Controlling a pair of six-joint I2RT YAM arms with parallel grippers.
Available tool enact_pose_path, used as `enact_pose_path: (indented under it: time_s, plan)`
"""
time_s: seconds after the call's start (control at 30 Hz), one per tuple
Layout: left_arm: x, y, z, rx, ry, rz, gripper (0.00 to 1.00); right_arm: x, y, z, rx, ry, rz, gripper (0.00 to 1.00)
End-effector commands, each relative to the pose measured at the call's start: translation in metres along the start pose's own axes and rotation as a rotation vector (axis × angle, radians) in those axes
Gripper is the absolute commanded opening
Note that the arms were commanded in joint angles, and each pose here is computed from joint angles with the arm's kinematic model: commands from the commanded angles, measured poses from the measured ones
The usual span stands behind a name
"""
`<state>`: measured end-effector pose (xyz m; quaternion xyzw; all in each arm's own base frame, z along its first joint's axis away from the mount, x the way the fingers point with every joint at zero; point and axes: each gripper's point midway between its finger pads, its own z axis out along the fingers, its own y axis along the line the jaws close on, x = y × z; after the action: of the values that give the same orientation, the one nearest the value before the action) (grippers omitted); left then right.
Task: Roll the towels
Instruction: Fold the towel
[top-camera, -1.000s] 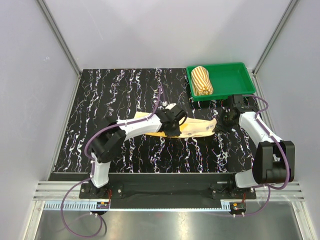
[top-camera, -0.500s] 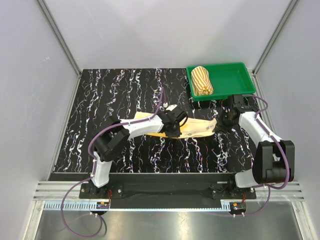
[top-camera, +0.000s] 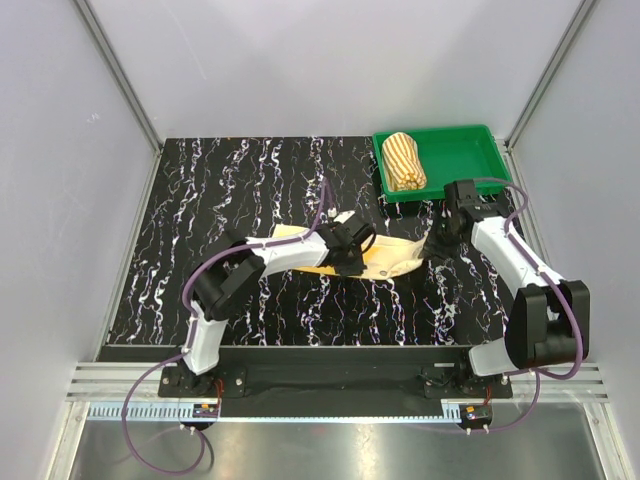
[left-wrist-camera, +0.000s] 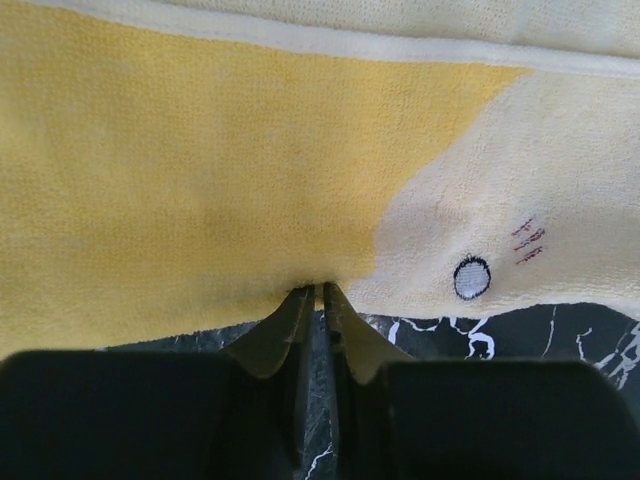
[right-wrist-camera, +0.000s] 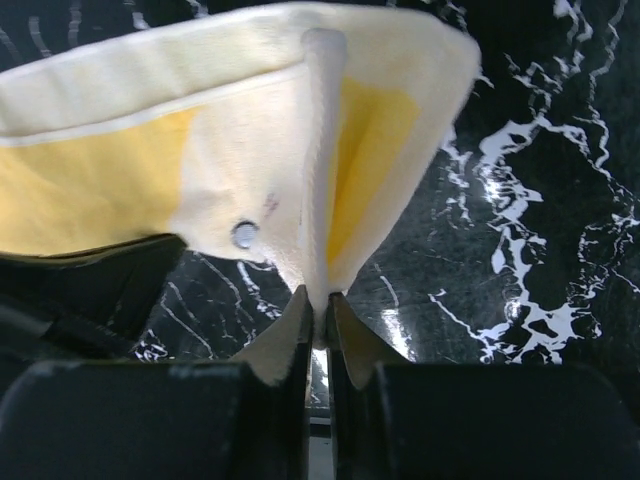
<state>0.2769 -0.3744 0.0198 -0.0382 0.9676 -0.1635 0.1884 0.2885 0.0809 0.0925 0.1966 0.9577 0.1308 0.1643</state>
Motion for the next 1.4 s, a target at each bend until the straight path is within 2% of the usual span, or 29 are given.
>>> enact_pose_path:
  time_s: [0.0, 0.17, 0.37, 0.43, 0.6, 0.63, 0.67, 0.8, 0.83, 0.93, 0.97, 1.0, 1.03, 1.23, 1.3, 1.37]
  plan:
    - [0.017, 0.011, 0.015, 0.003, 0.075, -0.033, 0.13, -0.018, 0.027, -0.023, -0.014, -0.076, -0.064, 0.0]
    - [0.008, 0.014, -0.005, 0.036, 0.052, -0.046, 0.13, -0.02, 0.064, -0.034, -0.016, -0.092, -0.142, 0.0]
    - [-0.026, 0.023, -0.062, 0.092, -0.019, -0.067, 0.19, -0.018, 0.11, -0.042, -0.025, -0.107, -0.252, 0.0]
    - [-0.035, 0.036, -0.081, 0.103, -0.055, -0.082, 0.2, -0.023, 0.13, -0.049, -0.028, -0.138, -0.304, 0.0]
    - [-0.05, 0.071, -0.123, 0.134, -0.129, -0.135, 0.24, 0.0, 0.177, -0.035, 0.034, -0.098, -0.468, 0.0]
    - [-0.045, 0.083, -0.125, 0.118, -0.126, -0.14, 0.25, 0.003, 0.2, -0.044, 0.007, -0.128, -0.501, 0.0]
    - [-0.044, 0.092, -0.131, 0.106, -0.127, -0.135, 0.26, 0.01, 0.202, -0.03, 0.044, -0.094, -0.522, 0.0]
    - [-0.05, 0.14, -0.163, 0.041, -0.212, -0.18, 0.3, 0.02, 0.249, -0.02, 0.026, -0.117, -0.588, 0.0]
    - [-0.042, 0.153, -0.163, 0.019, -0.208, -0.187, 0.31, 0.03, 0.252, 0.0, 0.055, -0.082, -0.611, 0.0]
    - [-0.037, 0.182, -0.176, -0.006, -0.241, -0.215, 0.33, 0.033, 0.279, 0.006, 0.019, -0.09, -0.633, 0.0]
    - [-0.027, 0.193, -0.173, -0.03, -0.226, -0.213, 0.33, 0.044, 0.284, 0.027, 0.037, -0.063, -0.651, 0.0]
    - [-0.027, 0.2, -0.178, -0.031, -0.246, -0.226, 0.33, 0.043, 0.301, 0.022, -0.012, -0.082, -0.648, 0.0]
    - [-0.023, 0.206, -0.178, -0.037, -0.245, -0.23, 0.34, 0.052, 0.304, 0.04, -0.001, -0.056, -0.659, 0.0]
    - [-0.008, 0.232, -0.175, -0.075, -0.234, -0.237, 0.34, 0.088, 0.352, 0.068, -0.152, -0.025, -0.669, 0.0]
    - [-0.007, 0.229, -0.176, -0.057, -0.232, -0.234, 0.34, 0.101, 0.358, 0.074, -0.181, -0.005, -0.677, 0.02]
    - [-0.009, 0.229, -0.177, -0.06, -0.24, -0.236, 0.34, 0.107, 0.368, 0.079, -0.222, -0.006, -0.68, 0.11]
